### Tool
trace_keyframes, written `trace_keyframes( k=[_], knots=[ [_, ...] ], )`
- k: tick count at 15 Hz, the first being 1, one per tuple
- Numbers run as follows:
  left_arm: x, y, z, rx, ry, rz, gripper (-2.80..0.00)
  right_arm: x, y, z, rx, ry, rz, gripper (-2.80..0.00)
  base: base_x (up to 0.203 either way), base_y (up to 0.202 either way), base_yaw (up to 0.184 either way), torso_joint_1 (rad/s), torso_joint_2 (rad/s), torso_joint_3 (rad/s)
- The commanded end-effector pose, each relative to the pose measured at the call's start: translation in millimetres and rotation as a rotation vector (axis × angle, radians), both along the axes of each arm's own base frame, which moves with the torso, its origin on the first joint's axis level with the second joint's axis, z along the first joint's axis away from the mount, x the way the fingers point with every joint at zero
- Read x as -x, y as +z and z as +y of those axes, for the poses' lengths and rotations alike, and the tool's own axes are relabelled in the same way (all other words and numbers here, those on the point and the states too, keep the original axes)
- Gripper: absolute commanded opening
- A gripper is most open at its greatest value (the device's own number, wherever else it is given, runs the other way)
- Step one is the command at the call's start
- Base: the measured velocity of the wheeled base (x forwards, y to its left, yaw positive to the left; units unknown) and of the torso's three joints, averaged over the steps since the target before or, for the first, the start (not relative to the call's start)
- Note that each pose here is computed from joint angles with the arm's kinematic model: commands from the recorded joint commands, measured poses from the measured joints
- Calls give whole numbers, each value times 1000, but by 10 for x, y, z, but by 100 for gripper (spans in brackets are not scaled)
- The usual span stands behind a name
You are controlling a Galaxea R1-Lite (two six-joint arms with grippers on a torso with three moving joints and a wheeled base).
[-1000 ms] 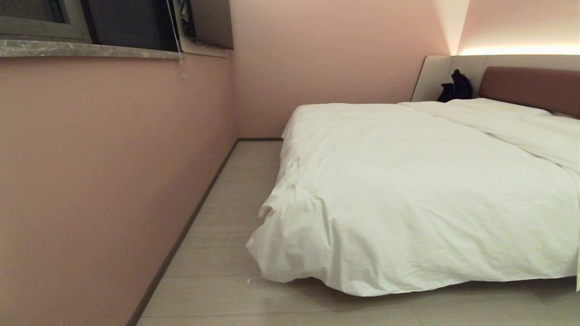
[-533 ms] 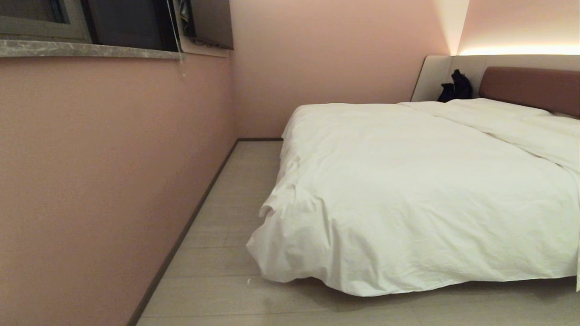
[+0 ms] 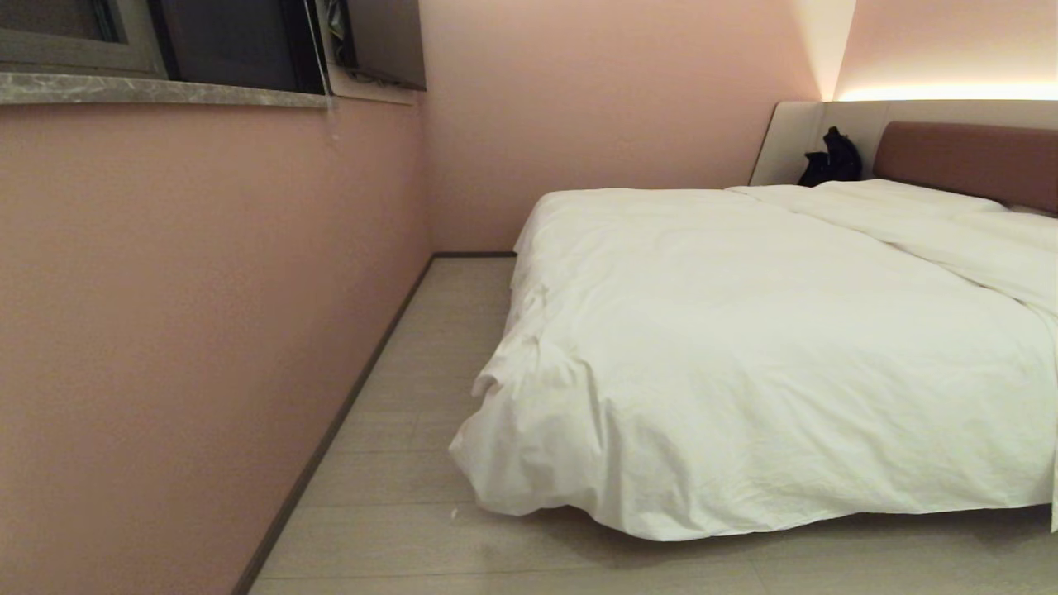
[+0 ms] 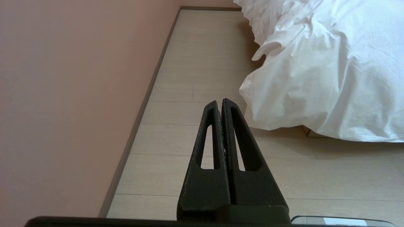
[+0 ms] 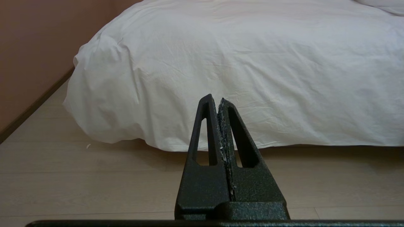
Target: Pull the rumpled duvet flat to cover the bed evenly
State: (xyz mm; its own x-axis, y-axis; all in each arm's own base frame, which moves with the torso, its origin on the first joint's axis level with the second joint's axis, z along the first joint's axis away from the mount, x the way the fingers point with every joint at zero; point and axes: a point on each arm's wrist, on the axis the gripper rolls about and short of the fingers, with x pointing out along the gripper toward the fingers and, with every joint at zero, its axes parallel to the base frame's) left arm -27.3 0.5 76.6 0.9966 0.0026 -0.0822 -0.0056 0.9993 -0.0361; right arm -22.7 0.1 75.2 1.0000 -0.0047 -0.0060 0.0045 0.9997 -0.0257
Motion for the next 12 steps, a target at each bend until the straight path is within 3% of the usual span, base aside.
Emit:
trace_keyframes(
  k=[1,12],
  knots=[
    [0,-1,0,1,1,0,-280,0,0,0,0,0,-1,-280,0,0,0,0,0,0],
    [0,-1,0,0,1,0,-280,0,0,1,-1,-1,-1,-280,0,0,0,0,0,0]
  ],
)
